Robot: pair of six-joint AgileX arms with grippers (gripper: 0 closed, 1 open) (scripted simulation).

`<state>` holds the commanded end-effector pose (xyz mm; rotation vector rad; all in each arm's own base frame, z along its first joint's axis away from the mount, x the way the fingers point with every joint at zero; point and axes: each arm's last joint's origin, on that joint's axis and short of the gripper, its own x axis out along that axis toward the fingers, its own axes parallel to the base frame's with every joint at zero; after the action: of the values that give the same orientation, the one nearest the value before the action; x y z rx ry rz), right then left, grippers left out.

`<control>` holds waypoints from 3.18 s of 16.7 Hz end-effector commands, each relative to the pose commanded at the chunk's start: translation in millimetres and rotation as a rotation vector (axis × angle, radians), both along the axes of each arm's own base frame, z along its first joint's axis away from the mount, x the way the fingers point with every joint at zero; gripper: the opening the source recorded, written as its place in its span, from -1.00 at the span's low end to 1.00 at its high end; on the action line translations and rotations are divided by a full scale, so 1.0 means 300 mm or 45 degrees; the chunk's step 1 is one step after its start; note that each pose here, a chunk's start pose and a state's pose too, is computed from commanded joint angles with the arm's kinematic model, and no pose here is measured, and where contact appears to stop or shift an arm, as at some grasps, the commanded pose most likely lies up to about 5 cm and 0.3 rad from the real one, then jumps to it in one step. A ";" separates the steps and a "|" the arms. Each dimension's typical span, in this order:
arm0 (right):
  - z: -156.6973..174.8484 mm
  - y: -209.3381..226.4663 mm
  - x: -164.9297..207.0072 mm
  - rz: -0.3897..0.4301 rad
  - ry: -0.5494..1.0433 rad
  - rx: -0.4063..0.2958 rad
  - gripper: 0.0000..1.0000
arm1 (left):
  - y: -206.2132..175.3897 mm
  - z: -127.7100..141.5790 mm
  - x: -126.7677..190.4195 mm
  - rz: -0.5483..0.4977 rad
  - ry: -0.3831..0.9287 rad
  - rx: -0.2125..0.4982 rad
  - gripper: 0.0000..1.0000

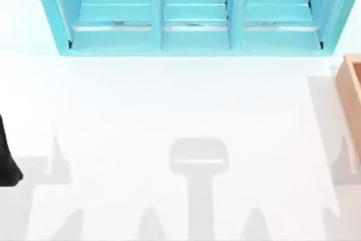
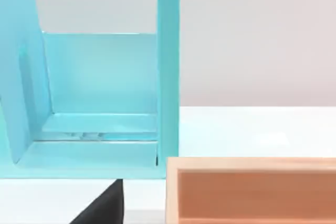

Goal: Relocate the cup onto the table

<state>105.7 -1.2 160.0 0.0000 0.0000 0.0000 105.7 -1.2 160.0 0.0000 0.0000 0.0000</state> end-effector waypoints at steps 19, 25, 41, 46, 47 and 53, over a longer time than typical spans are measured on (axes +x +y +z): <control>0.331 -0.235 0.347 -0.119 1.568 -0.103 1.00 | 0.000 0.000 0.000 0.000 0.000 0.000 1.00; 0.330 -0.376 0.479 -0.023 1.963 -0.002 1.00 | 0.000 0.000 0.000 0.000 0.000 0.000 1.00; 0.067 -0.402 0.503 -0.013 1.989 0.007 1.00 | 0.000 0.000 0.000 0.000 0.000 0.000 1.00; -0.002 -0.396 0.490 -0.007 2.004 0.013 1.00 | 0.000 0.000 0.000 0.000 0.000 0.000 1.00; -0.002 -0.396 0.490 -0.007 2.004 0.013 1.00 | 0.000 0.000 0.000 0.000 0.000 0.000 1.00; -0.002 -0.396 0.490 -0.007 2.004 0.013 0.25 | 0.000 0.000 0.000 0.000 0.000 0.000 1.00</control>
<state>252.6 -120.1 159.3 0.0102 1.5739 -0.0055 105.7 -1.2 160.0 0.0000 0.0000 0.0000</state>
